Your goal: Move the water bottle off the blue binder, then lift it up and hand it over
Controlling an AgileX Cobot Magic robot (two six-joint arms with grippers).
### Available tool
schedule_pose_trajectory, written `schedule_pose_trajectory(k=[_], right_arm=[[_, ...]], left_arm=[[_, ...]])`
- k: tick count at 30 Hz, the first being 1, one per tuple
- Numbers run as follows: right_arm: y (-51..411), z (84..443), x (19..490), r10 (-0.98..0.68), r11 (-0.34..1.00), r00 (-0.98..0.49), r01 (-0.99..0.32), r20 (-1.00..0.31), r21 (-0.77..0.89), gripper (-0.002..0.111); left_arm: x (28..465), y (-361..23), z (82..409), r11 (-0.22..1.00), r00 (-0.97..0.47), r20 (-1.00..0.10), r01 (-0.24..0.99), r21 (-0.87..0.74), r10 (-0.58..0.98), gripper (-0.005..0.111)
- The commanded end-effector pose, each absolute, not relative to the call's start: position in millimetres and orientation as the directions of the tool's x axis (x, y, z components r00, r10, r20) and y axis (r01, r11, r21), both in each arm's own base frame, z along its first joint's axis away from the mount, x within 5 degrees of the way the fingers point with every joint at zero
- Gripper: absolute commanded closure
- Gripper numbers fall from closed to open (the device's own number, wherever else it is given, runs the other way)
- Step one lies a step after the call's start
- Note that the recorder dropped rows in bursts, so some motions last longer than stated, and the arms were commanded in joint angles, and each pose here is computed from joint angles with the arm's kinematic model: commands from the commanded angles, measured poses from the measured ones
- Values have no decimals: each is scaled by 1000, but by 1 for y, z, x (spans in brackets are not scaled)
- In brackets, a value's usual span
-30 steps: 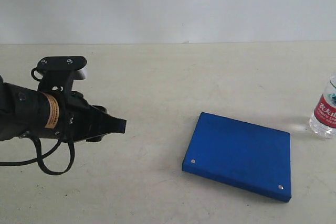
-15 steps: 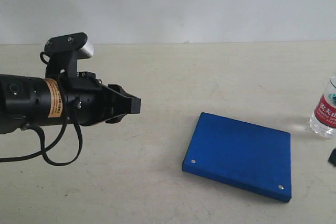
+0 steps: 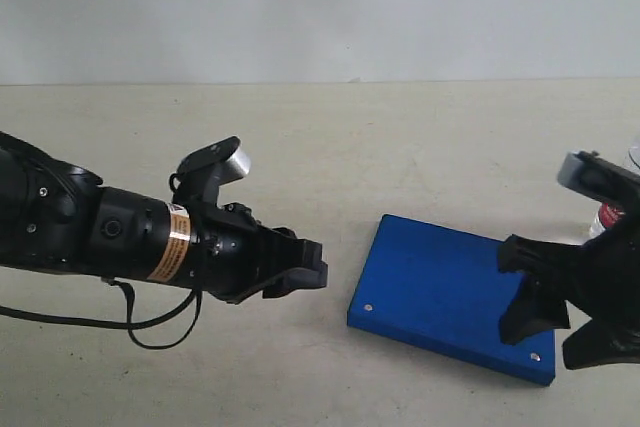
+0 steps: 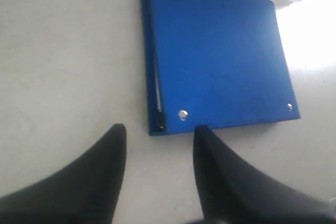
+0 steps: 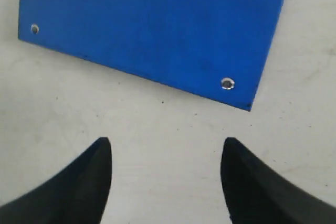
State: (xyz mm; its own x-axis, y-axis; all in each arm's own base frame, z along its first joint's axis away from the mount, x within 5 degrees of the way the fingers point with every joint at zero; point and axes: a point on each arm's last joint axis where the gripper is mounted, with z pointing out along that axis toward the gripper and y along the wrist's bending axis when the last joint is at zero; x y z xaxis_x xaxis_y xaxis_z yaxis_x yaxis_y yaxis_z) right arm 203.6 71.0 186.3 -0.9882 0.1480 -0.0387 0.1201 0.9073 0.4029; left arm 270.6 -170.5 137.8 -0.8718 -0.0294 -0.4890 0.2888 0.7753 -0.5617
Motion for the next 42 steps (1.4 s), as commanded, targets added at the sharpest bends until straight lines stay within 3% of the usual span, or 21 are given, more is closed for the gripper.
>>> schedule_pose_trajectory(k=[1,4,8,11,15,18,30,34,39,42], right_arm=[[77,188,221,16,913,-1000,15,2,407,53],[71,193,230,25,934,-998,1,-62,356,53],[45,188,234,132,949,-991,116,-35,294,53],[20,181,243,249,906,-968,225,-20,359,53],[34,167,253,134,842,-991,105,-17,529,53],[31,149,256,141,845,-989,148,53,514,53],[28,121,267,160,858,-986,163,47,488,53],[42,131,265,85,761,-995,94,46,642,53],[64,157,262,-1,474,-1000,18,21,880,53],[65,159,264,16,455,-1000,12,5,891,53]], left_arm=[[272,-176,141,749,-879,-477,302,-590,-21,67],[274,-175,141,761,-874,-485,300,-576,-22,67],[274,-175,141,758,-875,-484,302,-578,-21,67],[274,-175,141,758,-876,-483,301,-578,-21,67],[276,-178,125,758,-897,-443,283,-588,-9,67],[276,-183,114,726,-915,-403,281,-627,6,67],[277,-183,112,735,-914,-406,282,-617,10,67],[278,-182,111,749,-904,-427,300,-591,25,67],[287,-168,105,850,-903,-420,150,-506,-91,67],[289,-163,103,875,-900,-419,103,-473,-121,67]])
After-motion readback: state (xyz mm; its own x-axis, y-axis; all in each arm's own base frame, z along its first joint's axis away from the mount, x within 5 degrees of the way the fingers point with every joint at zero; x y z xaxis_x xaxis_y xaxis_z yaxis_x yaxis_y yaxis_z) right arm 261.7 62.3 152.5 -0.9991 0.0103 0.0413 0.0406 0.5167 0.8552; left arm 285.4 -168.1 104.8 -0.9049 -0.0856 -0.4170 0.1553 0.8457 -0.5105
